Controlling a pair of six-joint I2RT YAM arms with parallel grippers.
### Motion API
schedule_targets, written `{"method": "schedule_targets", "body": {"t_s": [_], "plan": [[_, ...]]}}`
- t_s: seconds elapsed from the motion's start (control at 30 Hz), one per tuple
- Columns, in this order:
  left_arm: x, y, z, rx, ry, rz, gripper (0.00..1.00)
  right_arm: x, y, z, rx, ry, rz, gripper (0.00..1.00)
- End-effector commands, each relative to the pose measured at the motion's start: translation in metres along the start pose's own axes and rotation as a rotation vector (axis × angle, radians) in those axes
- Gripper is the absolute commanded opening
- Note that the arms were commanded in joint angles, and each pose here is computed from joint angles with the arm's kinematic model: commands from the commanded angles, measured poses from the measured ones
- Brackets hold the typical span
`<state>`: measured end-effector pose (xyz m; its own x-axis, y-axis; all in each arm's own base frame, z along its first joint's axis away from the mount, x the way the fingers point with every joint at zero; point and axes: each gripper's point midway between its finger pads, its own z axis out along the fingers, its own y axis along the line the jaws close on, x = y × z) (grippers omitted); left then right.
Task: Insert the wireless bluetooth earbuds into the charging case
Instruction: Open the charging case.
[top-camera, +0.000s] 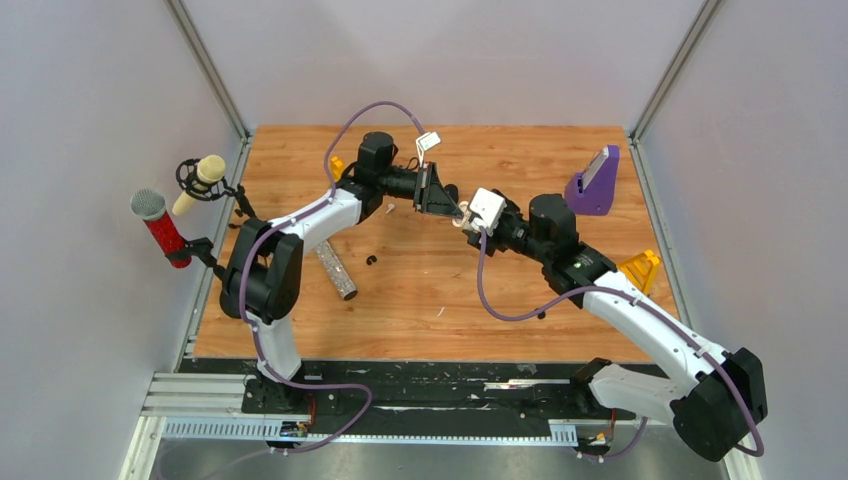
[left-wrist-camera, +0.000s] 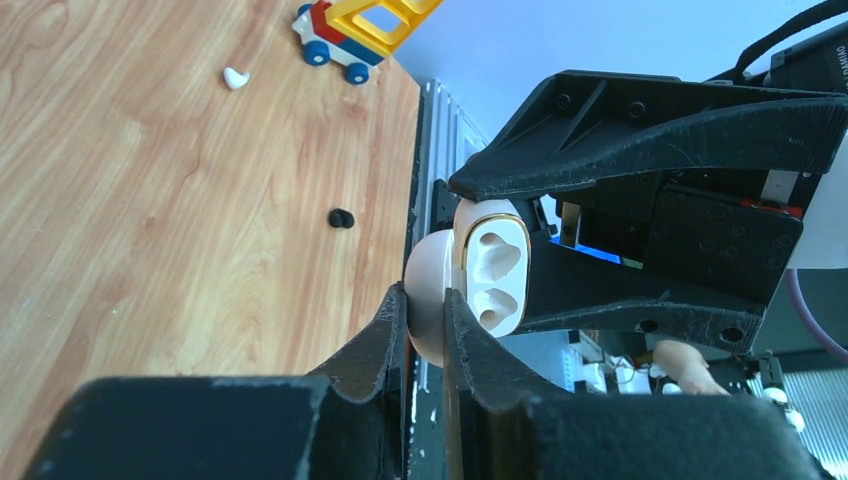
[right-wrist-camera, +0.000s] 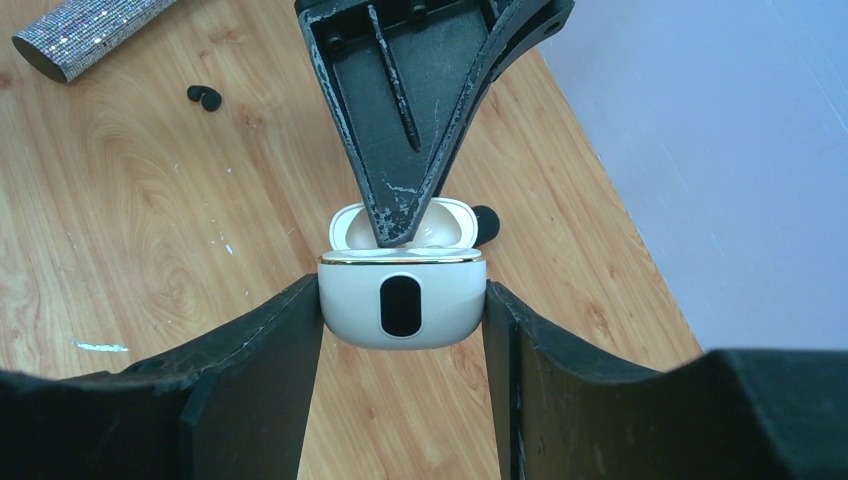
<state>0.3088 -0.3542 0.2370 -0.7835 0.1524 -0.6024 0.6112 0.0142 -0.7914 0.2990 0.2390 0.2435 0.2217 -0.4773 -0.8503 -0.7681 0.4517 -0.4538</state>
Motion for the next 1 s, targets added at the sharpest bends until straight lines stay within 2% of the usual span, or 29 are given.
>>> {"method": "schedule_targets", "body": {"t_s": [0.0,0.07,0.13,0.23,0.4,0.47,0.5,0.53,0.57,0.83,0.97], "plan": [[-0.007,-0.013,0.003,0.036,0.007,0.059,0.13,-0.023,-0.007,-0.004,0.017,-0.066,-0.016,0.1],[-0.007,-0.014,0.003,0.033,0.006,0.064,0.11,-0.023,-0.007,-0.003,0.013,-0.064,-0.016,0.22],[-0.009,-0.018,0.002,0.032,0.007,0.075,0.1,-0.022,-0.007,-0.003,0.012,-0.06,-0.014,0.45],[-0.012,-0.024,0.0,0.027,0.005,0.107,0.1,-0.021,-0.006,-0.002,0.011,-0.056,-0.014,0.71],[-0.015,-0.029,-0.004,-0.008,0.011,0.133,0.1,-0.016,-0.006,0.002,0.009,-0.038,-0.002,0.97],[-0.015,-0.027,-0.007,-0.053,0.024,0.138,0.1,-0.016,-0.007,0.002,0.011,-0.036,0.006,1.0],[-0.021,-0.026,-0.008,-0.083,0.015,0.198,0.09,-0.017,-0.006,0.002,0.008,-0.038,0.012,1.0],[-0.017,-0.023,-0.011,-0.109,0.029,0.178,0.09,-0.017,-0.006,0.002,0.003,-0.037,0.015,1.0],[-0.023,-0.021,-0.012,-0.139,0.024,0.227,0.09,-0.018,-0.005,0.002,-0.005,-0.036,0.018,1.0],[-0.025,0.007,-0.032,-0.363,0.085,0.303,0.08,-0.027,-0.005,-0.012,-0.08,-0.018,0.047,1.0],[-0.031,0.018,-0.043,-0.458,0.104,0.341,0.08,-0.027,-0.016,-0.02,-0.059,0.003,0.039,1.0]]}}
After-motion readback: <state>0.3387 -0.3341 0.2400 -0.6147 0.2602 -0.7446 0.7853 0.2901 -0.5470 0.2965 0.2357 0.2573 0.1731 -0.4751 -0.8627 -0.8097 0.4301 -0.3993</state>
